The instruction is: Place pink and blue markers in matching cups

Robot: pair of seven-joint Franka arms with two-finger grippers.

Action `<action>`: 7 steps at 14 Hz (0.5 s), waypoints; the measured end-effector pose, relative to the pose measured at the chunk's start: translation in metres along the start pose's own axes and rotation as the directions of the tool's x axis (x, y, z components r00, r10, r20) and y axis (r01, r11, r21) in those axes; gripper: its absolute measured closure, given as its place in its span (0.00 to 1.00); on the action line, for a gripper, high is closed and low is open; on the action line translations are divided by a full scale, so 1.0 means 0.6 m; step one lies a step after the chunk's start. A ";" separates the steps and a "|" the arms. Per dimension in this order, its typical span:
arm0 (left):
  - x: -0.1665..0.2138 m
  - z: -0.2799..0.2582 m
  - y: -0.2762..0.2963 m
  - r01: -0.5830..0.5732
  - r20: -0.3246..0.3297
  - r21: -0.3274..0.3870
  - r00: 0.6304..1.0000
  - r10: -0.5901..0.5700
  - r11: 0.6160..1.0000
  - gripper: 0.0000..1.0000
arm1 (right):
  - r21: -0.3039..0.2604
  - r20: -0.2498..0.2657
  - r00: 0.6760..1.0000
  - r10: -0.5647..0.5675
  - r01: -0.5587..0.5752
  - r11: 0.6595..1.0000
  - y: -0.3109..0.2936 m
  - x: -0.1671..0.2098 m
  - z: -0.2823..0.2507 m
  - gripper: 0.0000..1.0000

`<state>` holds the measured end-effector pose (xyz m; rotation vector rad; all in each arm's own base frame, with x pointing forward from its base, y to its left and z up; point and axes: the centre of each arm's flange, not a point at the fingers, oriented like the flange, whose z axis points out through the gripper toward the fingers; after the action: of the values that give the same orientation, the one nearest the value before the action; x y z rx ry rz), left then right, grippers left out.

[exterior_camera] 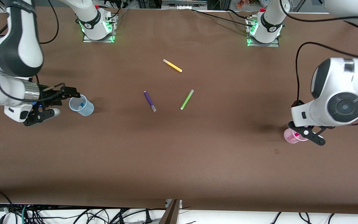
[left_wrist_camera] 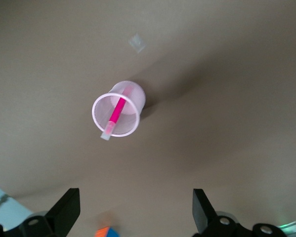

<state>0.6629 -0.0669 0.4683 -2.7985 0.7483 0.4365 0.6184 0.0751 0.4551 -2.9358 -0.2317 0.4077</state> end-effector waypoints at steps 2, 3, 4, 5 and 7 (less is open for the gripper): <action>-0.022 -0.053 0.009 0.118 -0.052 -0.081 0.991 -0.122 0.990 0.00 | -0.072 -0.006 0.994 0.107 -0.107 0.992 -0.033 -0.013 -0.021 0.00; -0.033 -0.079 0.009 0.170 -0.079 -0.121 0.981 -0.180 0.978 0.00 | -0.096 -0.022 0.992 0.124 -0.126 0.987 -0.035 -0.025 -0.039 0.00; -0.048 -0.104 0.005 0.227 -0.104 -0.158 0.964 -0.245 0.961 0.00 | -0.106 -0.044 0.990 0.136 -0.140 0.984 -0.024 -0.040 -0.063 0.00; -0.065 -0.125 0.002 0.300 -0.123 -0.202 0.937 -0.328 0.932 0.00 | -0.116 -0.068 0.987 0.148 -0.155 0.981 -0.003 -0.060 -0.093 0.00; -0.098 -0.150 -0.011 0.440 -0.185 -0.277 0.848 -0.497 0.854 0.00 | -0.137 -0.134 0.974 0.183 -0.201 0.970 0.050 -0.109 -0.158 0.00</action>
<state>0.6381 -0.0599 0.5729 -3.1443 0.0191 0.0765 0.5869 0.0208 0.5561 -3.1295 0.0415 0.2462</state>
